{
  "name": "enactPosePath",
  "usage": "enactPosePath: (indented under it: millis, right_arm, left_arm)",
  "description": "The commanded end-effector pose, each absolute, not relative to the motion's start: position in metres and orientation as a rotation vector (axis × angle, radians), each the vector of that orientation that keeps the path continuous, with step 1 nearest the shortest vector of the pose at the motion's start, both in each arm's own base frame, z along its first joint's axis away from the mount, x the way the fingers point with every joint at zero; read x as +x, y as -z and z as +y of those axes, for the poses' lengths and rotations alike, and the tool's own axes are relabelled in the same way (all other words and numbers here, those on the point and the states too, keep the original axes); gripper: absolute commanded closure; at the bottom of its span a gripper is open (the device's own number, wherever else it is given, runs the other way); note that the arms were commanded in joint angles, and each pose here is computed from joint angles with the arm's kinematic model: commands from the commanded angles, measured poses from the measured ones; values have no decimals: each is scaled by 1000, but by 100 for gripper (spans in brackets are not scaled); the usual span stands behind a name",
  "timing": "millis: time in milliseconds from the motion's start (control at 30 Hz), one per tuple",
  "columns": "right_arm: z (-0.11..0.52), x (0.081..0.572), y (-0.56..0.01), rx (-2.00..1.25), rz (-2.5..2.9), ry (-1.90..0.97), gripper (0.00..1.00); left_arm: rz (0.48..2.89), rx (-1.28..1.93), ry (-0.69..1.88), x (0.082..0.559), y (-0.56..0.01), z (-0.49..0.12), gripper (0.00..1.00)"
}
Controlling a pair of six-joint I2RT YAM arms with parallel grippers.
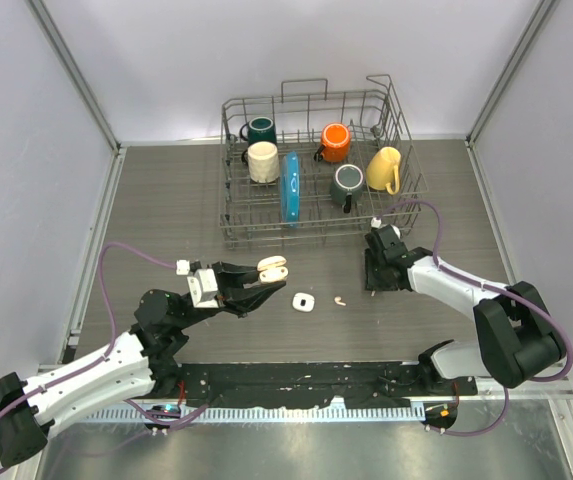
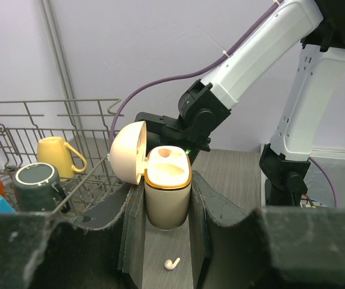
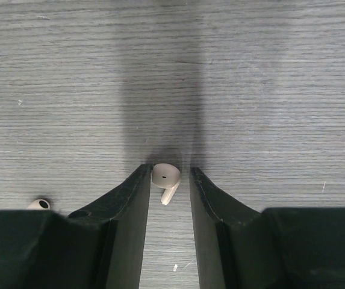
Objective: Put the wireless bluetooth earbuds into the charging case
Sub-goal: Pick up the earbud from the center of the board.
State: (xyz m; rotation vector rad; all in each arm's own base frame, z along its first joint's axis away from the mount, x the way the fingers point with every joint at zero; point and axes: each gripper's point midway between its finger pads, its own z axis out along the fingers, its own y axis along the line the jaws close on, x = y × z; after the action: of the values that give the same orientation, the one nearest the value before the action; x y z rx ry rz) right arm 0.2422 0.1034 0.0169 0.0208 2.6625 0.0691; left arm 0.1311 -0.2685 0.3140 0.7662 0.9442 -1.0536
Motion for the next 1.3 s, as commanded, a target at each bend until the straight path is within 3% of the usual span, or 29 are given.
enactPosePath:
  millis: [0, 367, 533, 667, 933, 1267]
  right_arm:
    - [104, 251, -19, 39, 2630, -61, 61]
    - [106, 250, -20, 50, 2624, -79, 71]
    - [109, 251, -24, 48, 2605, -113, 84]
    - [114, 257, -42, 35, 2546, -157, 89]
    - [133, 272, -151, -28, 2157, -219, 96]
    - [187, 244, -283, -121, 1779, -448, 99]
  left_arm:
    - [908, 746, 1034, 132, -323, -265, 100]
    - [912, 747, 1035, 133, -322, -266, 100]
    - [917, 744, 1033, 133, -321, -266, 100]
    - [924, 743, 1031, 134, -320, -266, 100]
    - [980, 721, 1002, 146, -316, -268, 100]
    - [1022, 684, 994, 158, -314, -274, 100]
